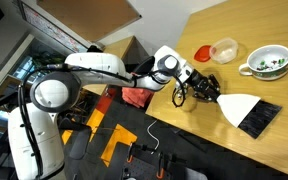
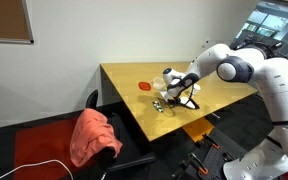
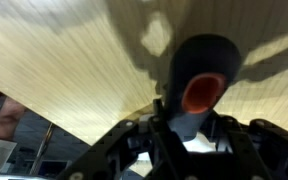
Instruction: Use the broom to sweep the sweets on the table to the right
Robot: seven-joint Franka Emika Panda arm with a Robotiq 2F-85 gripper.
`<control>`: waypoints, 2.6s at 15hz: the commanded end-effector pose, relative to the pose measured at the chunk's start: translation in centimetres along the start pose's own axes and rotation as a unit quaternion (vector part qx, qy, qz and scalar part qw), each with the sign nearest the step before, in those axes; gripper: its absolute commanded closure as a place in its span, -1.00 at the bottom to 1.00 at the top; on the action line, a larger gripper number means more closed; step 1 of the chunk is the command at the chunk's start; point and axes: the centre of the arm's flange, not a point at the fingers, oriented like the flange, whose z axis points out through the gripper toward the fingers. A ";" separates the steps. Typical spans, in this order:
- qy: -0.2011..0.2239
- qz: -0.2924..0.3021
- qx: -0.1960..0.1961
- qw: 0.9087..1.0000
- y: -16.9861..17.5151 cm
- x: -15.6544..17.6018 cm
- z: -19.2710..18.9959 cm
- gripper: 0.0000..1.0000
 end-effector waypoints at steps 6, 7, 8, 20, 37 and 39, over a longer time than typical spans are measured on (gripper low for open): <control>-0.054 -0.081 0.073 0.993 7.1 4.9 -5.5 0.75; -0.057 -0.091 0.080 0.991 7.8 5.4 -6.1 0.75; -0.062 -0.104 0.088 0.989 8.5 5.9 -6.7 0.75; -0.056 -0.383 0.201 0.900 14.4 6.8 -14.3 0.75; -0.033 -0.585 0.232 0.776 18.6 2.8 -16.9 0.75; -0.036 -0.608 0.256 0.751 18.4 3.0 -17.5 0.75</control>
